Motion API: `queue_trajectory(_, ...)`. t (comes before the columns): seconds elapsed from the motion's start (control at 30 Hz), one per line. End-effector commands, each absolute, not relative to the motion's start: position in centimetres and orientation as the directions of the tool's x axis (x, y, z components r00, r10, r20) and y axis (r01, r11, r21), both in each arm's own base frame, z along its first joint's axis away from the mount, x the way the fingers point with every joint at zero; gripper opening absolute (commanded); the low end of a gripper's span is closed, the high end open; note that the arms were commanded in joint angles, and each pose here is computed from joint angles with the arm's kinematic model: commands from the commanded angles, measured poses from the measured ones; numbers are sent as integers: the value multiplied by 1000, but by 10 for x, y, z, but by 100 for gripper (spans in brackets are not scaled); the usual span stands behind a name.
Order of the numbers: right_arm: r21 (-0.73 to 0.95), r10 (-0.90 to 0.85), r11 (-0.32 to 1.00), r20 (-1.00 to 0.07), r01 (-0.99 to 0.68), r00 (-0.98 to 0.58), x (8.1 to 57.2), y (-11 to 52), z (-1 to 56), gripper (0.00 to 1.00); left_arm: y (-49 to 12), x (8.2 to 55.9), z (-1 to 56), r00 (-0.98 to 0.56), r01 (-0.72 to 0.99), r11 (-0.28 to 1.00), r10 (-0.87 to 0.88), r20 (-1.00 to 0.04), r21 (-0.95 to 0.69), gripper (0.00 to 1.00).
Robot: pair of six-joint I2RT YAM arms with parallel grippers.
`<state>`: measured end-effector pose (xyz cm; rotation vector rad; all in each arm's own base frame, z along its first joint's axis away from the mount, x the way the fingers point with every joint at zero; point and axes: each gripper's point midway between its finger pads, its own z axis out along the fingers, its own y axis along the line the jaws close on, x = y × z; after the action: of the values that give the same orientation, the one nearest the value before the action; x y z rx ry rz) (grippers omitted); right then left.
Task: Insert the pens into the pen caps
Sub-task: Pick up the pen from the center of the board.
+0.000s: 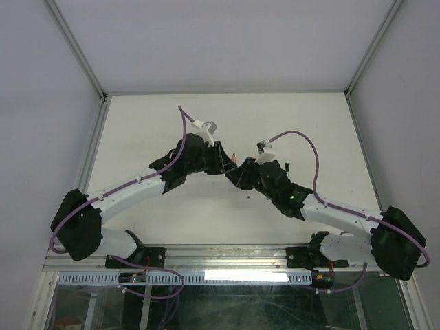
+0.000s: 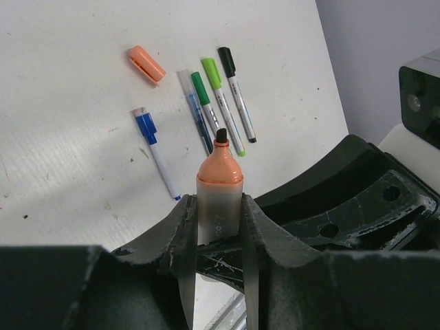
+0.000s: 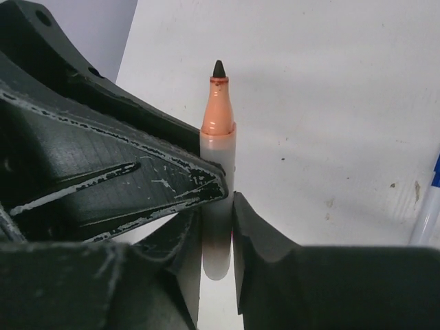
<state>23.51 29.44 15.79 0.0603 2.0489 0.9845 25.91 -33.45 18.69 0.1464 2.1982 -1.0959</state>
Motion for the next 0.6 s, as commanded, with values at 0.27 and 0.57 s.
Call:
queue_trajectory(0.27, 620, 437, 762, -704, -186, -559, 247, 256, 176, 0, -352, 260, 232, -706, 492, 563, -188, -682, -664, 46)
queue_trajectory(0.57, 502, 484, 856, -696, 123, -530, 227, 166, 145, 0, -367, 294, 204, -705, 472, 673, -99, -702, -569, 52)
